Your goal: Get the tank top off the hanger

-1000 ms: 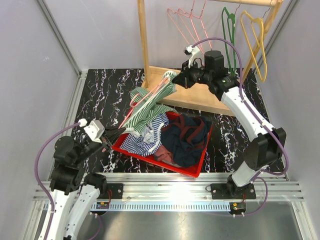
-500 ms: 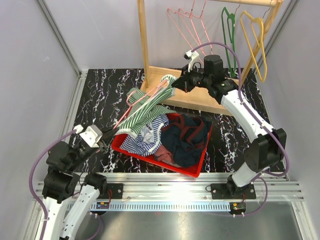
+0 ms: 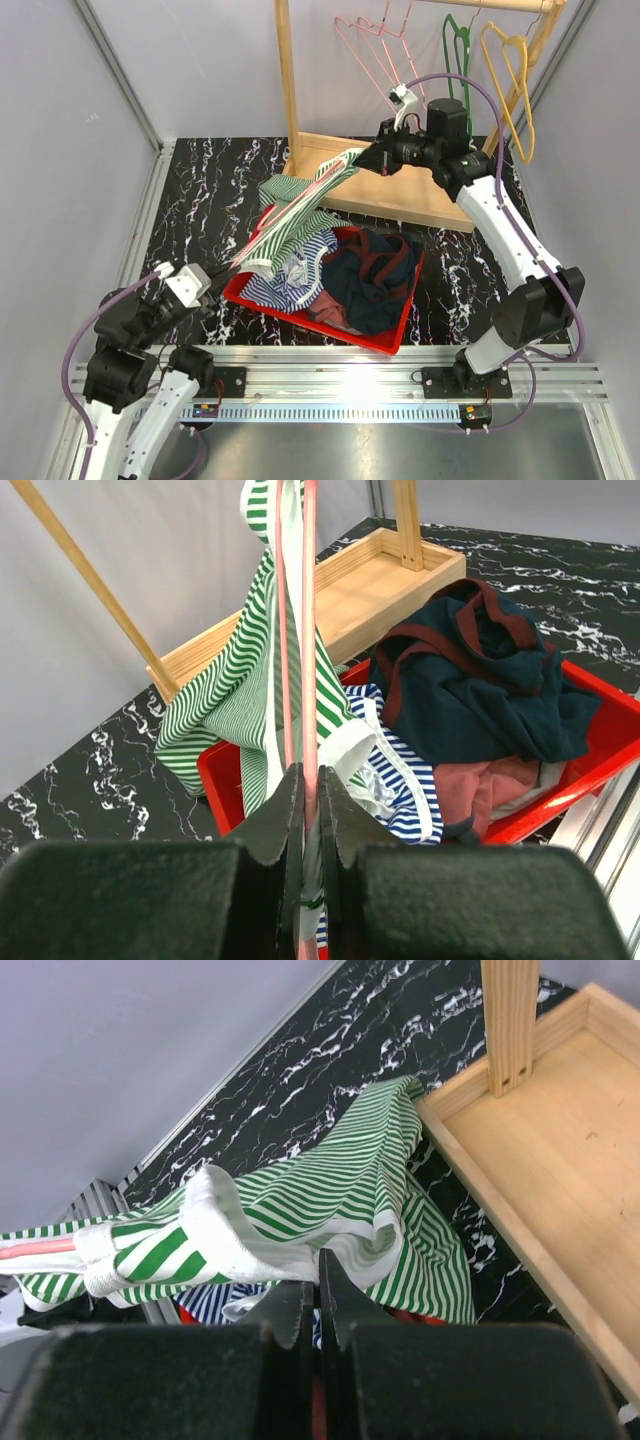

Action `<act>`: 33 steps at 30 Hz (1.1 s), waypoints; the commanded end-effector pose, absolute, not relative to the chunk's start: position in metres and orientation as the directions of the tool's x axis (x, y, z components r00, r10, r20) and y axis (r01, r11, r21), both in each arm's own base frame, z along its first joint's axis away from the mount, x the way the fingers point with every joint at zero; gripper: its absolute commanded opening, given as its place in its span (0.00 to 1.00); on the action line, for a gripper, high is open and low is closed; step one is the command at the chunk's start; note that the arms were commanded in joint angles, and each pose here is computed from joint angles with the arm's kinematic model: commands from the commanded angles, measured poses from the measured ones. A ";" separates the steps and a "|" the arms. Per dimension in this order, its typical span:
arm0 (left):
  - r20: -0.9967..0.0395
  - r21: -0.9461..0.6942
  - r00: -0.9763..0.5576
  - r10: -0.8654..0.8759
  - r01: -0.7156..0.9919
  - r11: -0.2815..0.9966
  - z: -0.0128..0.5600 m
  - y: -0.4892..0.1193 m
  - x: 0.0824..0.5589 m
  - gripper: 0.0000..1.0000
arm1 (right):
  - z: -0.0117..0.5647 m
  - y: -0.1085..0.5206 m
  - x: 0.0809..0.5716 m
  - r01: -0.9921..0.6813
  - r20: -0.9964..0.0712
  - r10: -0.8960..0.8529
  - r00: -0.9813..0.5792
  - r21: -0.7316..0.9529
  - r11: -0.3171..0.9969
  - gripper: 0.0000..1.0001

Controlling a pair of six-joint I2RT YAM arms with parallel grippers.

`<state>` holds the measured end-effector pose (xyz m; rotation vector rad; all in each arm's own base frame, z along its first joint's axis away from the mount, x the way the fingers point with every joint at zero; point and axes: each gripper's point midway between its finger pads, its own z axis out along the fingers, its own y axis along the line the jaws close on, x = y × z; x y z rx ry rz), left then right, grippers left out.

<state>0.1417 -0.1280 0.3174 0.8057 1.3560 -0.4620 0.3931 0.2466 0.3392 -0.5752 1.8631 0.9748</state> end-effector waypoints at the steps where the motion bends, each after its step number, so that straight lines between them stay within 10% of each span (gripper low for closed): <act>1: -0.949 0.312 0.263 0.172 0.732 0.606 0.328 -0.123 0.103 0.00 | 0.362 0.108 0.498 -0.265 -0.956 0.155 -0.248 0.221 0.939 0.00; 16: -0.927 0.251 0.374 -0.004 0.628 0.737 0.379 -0.096 0.095 0.00 | 0.325 0.142 0.487 -0.460 -0.940 0.090 -0.329 0.243 0.854 0.00; 30: -0.985 0.041 0.134 -0.113 0.804 0.594 0.336 -0.182 0.170 0.00 | 0.294 0.209 0.437 -0.744 -0.912 -0.099 -0.397 0.257 0.616 0.01; 33: -0.993 -0.017 0.049 -0.107 0.837 0.546 0.322 -0.197 0.176 0.21 | 0.285 0.206 0.428 -0.766 -0.901 -0.167 -0.400 0.229 0.601 0.13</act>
